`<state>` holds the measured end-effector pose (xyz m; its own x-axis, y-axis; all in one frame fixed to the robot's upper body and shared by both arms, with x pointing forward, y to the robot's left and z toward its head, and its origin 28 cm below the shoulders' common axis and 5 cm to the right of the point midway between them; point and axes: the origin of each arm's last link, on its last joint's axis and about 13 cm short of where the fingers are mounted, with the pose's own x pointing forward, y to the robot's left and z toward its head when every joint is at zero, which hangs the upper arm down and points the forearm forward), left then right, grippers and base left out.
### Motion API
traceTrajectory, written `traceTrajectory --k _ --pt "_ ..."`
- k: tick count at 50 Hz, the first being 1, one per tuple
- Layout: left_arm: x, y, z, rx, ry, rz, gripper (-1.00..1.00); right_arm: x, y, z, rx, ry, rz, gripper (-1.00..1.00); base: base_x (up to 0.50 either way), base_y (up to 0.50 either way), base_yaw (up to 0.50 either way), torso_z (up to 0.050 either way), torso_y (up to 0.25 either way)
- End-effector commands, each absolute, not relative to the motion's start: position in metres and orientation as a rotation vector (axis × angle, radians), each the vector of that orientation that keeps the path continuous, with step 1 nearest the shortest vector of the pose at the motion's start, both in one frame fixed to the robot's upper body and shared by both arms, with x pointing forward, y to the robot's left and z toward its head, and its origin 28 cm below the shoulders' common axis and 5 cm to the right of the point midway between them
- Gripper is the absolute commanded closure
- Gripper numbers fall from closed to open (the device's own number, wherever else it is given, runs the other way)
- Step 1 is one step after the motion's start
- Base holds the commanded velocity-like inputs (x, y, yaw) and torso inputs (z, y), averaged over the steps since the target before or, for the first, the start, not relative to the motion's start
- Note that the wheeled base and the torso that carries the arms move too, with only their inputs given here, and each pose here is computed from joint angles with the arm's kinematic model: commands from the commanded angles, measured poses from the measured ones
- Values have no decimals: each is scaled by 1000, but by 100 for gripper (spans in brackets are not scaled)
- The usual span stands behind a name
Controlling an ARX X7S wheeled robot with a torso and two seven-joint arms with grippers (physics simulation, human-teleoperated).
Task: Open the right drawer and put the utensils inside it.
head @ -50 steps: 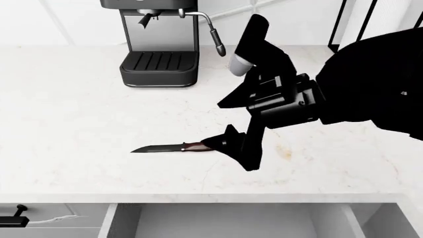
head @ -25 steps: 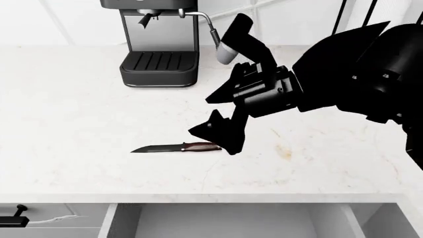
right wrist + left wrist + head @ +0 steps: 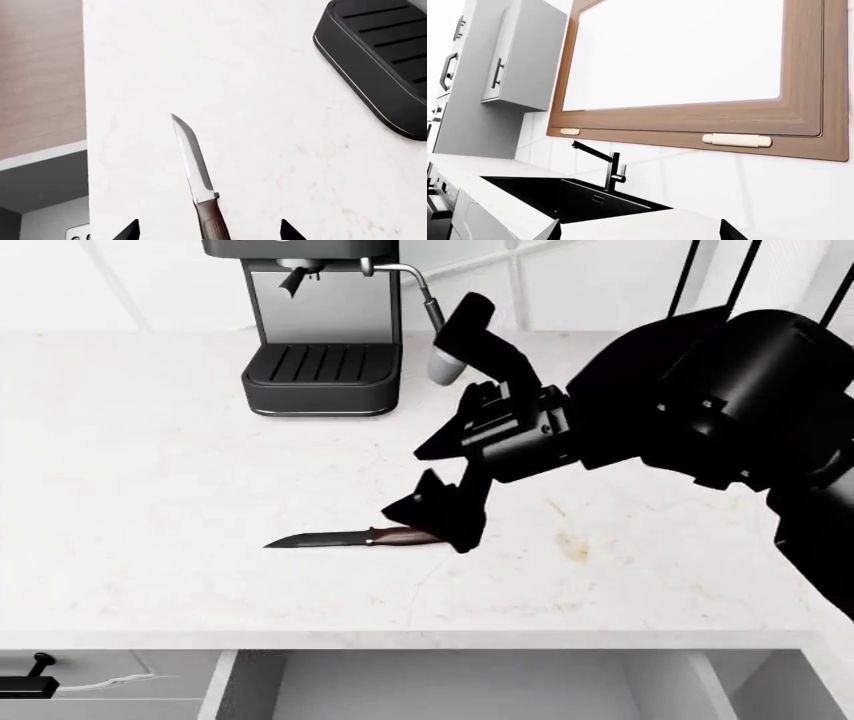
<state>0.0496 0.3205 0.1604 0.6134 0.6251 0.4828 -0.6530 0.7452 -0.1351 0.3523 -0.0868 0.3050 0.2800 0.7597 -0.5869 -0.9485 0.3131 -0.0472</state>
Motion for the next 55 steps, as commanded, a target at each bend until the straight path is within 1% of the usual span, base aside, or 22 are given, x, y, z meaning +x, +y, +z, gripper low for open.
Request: traceTrajectory --k 1,13,17,32,42,55 --pt "49 321 160 58 -533 739 -100 361 -81 296 -442 523 1201 -100 0 0 0 0 0" --pt "50 320 160 62 -531 738 -100 365 -78 289 -429 536 1219 -100 0 0 0 0 0" --pt "50 320 160 63 -531 738 -100 365 -78 283 -432 566 1230 -100 0 0 0 0 0" --pt "51 320 160 65 -529 738 -100 365 -88 273 -441 633 1197 -100 0 0 0 0 0" --pt "51 321 158 65 -523 738 -100 371 -91 268 -440 638 1167 -100 0 0 0 0 0" --pt "51 321 158 70 -524 740 -100 377 -83 259 -456 619 1189 -100 0 0 0 0 0"
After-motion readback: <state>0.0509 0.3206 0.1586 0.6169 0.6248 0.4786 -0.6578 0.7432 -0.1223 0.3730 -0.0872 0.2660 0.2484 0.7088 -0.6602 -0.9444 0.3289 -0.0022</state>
